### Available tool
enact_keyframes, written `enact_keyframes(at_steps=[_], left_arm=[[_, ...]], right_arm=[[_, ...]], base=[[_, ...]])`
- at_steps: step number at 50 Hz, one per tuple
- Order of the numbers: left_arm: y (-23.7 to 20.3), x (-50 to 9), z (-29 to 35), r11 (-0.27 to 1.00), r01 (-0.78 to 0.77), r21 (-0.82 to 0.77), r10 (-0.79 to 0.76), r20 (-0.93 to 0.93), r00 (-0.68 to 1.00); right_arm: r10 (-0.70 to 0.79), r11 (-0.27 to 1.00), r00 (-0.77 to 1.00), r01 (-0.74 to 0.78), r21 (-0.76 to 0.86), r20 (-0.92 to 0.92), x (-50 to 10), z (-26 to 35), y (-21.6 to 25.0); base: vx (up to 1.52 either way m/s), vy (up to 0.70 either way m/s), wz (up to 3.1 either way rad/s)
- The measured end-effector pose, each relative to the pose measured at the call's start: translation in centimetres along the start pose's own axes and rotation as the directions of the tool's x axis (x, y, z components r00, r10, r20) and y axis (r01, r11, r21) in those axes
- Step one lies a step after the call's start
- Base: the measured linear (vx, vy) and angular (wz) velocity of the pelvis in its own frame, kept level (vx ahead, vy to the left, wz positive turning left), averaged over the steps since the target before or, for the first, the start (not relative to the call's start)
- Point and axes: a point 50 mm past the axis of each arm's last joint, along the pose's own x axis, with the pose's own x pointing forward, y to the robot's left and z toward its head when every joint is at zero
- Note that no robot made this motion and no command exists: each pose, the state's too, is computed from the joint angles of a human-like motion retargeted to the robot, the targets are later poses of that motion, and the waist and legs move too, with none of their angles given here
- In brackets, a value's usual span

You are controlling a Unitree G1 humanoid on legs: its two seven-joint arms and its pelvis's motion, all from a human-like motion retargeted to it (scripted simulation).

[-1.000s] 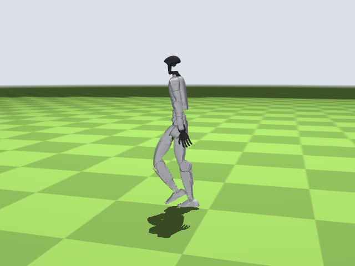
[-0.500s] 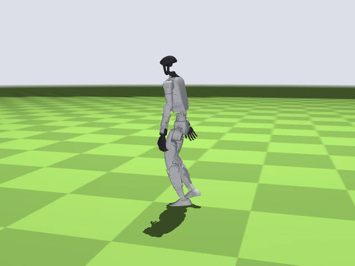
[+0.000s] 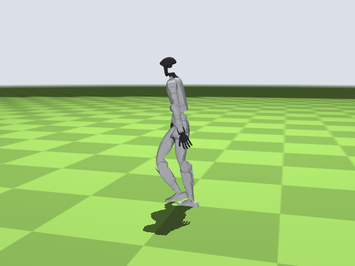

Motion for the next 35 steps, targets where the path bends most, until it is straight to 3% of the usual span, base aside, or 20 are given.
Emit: enact_keyframes(at_steps=[5,9,14,17,20,24,30,35], left_arm=[[-0.3,0.1,-1.1,0.994,0.013,-0.111,-0.016,-0.023,1.000],[-0.1,-0.1,1.0,0.999,-0.009,-0.042,0.011,0.033,0.999],[0.6,-1.5,7.3,0.985,-0.091,0.145,0.054,0.239,0.969],[1.4,-3.3,11.4,0.938,-0.217,0.270,0.100,0.388,0.916],[1.8,-5.3,14.8,0.886,-0.349,0.305,0.133,0.554,0.822],[1.6,-7.1,17.3,0.862,-0.413,0.296,0.120,0.671,0.732],[1.9,-7.6,17.8,0.841,-0.398,0.367,0.064,0.662,0.747],[3.8,-5.3,13.7,0.810,-0.460,0.363,0.210,0.553,0.806]], right_arm=[[-0.053,0.997,0.975,0.040,0.061,0.218,-0.7,4.4,-1.2],[0.054,0.980,0.976,-0.092,0.177,0.210,-0.7,5.1,0.7],[0.098,0.964,0.992,-0.116,0.238,0.084,-0.2,1.7,3.1],[0.151,0.962,0.988,-0.137,0.237,-0.040,-0.2,-1.7,5.0],[0.264,0.941,0.949,-0.216,0.260,-0.170,-0.7,-5.4,7.2],[0.441,0.874,0.854,-0.338,0.350,-0.276,-2.0,-9.1,9.8],[0.631,0.730,0.718,-0.421,0.538,-0.295,-3.7,-11.7,12.0],[0.606,0.717,0.741,-0.351,0.602,-0.290,-3.3,-10.5,11.2]], base=[[0.52,-0.06,-0.07],[0.40,0.04,-0.61],[0.37,0.00,-0.10],[0.39,-0.15,0.38],[0.30,-0.09,0.78],[0.34,-0.21,0.70],[0.40,-0.40,-0.16],[0.31,-0.21,-0.39]])
